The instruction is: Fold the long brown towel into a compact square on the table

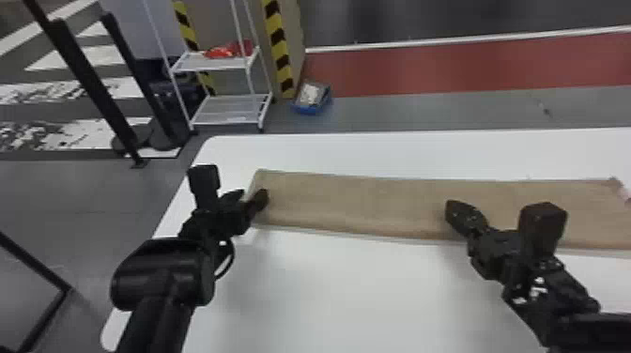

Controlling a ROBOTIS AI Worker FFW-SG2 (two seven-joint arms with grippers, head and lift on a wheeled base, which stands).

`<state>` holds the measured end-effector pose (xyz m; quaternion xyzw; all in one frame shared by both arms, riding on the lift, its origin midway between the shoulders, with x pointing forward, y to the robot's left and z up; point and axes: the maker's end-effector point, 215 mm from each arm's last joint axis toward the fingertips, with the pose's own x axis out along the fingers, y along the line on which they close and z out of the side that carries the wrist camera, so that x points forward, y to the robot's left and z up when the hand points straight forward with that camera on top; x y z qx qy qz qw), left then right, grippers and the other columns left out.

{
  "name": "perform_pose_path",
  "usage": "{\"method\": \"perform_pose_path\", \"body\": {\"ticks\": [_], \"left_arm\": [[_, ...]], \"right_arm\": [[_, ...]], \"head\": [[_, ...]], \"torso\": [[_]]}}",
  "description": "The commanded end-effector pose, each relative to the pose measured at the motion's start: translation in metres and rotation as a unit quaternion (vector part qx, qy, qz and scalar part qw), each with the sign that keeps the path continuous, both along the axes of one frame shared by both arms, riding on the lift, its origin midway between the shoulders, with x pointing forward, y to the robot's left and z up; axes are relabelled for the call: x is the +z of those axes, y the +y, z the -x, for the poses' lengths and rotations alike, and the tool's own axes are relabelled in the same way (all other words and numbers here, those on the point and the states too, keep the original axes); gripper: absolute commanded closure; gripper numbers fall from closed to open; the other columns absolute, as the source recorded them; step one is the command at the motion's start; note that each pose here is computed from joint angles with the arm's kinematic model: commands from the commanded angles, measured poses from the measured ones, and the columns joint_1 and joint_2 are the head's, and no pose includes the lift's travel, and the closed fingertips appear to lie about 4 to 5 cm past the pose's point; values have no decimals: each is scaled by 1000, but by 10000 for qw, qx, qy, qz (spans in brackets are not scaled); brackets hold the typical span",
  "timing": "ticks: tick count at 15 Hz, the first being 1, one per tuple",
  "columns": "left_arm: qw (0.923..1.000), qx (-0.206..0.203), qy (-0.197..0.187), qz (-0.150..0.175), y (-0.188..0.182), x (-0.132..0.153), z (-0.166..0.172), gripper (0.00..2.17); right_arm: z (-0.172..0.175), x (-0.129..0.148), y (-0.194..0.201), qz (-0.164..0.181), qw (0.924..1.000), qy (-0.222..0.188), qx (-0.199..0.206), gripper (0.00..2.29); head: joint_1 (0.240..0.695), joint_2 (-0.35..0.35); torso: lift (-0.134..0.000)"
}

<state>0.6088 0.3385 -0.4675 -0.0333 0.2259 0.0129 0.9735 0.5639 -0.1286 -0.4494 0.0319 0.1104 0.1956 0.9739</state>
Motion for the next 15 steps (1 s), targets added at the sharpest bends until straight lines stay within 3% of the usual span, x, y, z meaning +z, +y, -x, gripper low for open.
{"method": "perform_pose_path", "body": {"ticks": [1, 2, 3, 4, 5, 11, 13, 15], "left_arm": [[9997, -47, 219, 31, -5, -8, 4, 704], [9997, -40, 231, 45, -5, -10, 7, 910], [9999, 1, 104, 87, -4, 1, 7, 1251], [9999, -14, 6, 106, -5, 11, 10, 1399], [9999, -51, -114, 113, -11, 26, 11, 1436], [9985, -428, 32, 348, -75, 85, 11, 1436], [9969, -723, -10, 304, -130, 108, 2, 1436], [9944, -1034, -42, 222, -201, 122, -1, 1436]], "right_arm": [[0, 2, -2, -16, 10000, -20, -21, 1676], [0, 2, -2, -16, 10000, -20, -21, 1676], [0, 2, -3, -24, 10000, -20, -30, 1676], [-1, 3, -5, -32, 10000, -20, -47, 1676], [-1, 4, -5, -42, 10000, -28, -48, 1676], [1, 10, -24, -216, 9995, -163, -188, 1676], [1, 20, -61, -307, 9979, -275, -501, 1673], [4, 32, -103, -276, 9960, -393, -751, 1666]], "head": [[695, 194], [695, 192], [695, 190], [695, 188], [695, 188], [695, 154], [695, 129], [695, 56]], "torso": [[-123], [-123], [-123], [-123], [-123], [-123], [-123], [-123]]}}
